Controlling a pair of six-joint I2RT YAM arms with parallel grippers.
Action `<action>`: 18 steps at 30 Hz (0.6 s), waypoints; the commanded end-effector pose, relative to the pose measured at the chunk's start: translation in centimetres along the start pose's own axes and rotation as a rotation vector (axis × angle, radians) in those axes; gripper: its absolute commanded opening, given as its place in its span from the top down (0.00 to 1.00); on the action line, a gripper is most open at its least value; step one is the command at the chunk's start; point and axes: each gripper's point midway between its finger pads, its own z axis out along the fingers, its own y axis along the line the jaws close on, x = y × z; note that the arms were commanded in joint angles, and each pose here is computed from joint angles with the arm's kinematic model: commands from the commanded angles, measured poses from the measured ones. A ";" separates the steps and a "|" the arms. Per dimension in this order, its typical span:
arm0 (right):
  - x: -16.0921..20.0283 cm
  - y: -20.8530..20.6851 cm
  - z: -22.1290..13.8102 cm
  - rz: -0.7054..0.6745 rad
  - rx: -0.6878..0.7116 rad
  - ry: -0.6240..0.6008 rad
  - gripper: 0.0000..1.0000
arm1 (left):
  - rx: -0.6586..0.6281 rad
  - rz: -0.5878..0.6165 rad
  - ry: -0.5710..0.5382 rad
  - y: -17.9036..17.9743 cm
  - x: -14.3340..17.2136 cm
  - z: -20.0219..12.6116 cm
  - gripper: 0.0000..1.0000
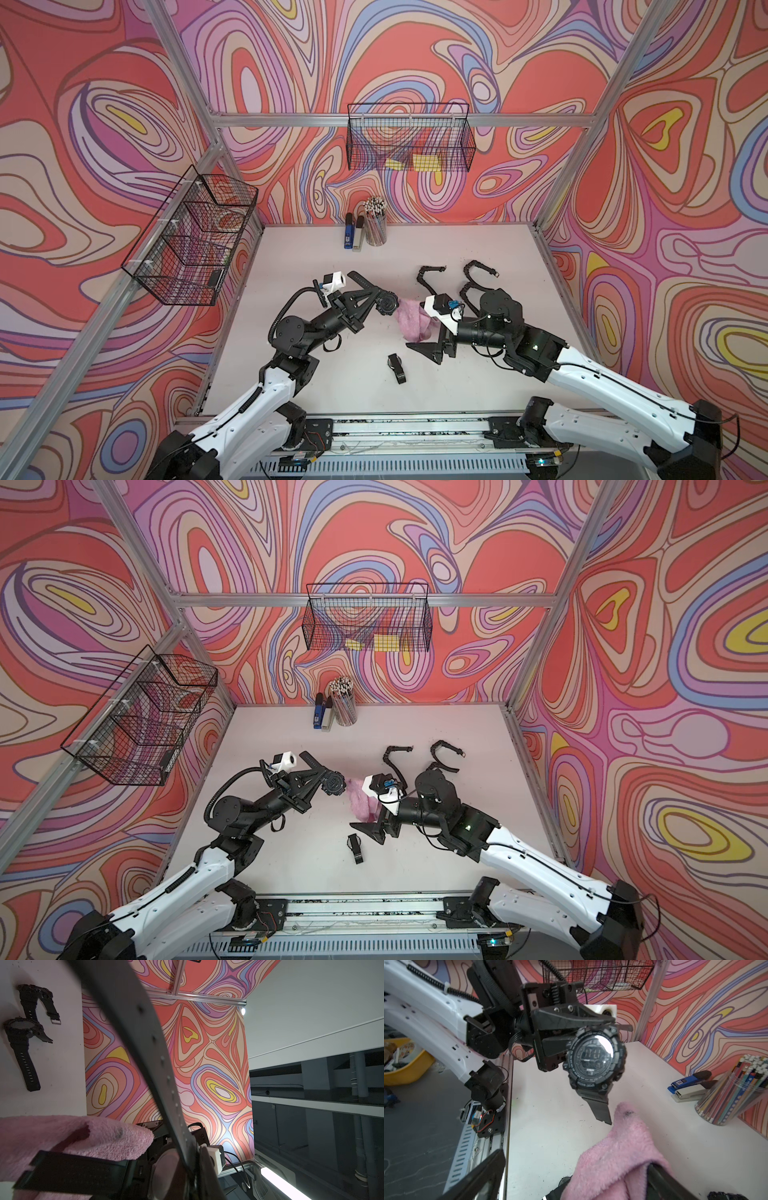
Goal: Wipe the watch dial
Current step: Place the cleaning item at the center of the board.
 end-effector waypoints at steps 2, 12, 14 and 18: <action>-0.9 1.1 0.3 -0.094 -0.098 0.011 0.06 | 0.066 0.013 0.066 -2.1 1.9 -0.6 1.00; 5.0 0.3 2.1 0.163 -0.063 0.213 0.07 | 0.037 0.026 0.045 -1.6 1.8 -1.0 1.00; 7.0 0.1 2.7 0.242 -0.052 0.289 0.07 | 0.038 0.028 0.048 -1.6 1.8 -1.0 1.00; 9.9 -0.2 3.8 0.360 -0.038 0.437 0.07 | 0.042 0.033 0.045 -1.8 1.7 -0.9 1.00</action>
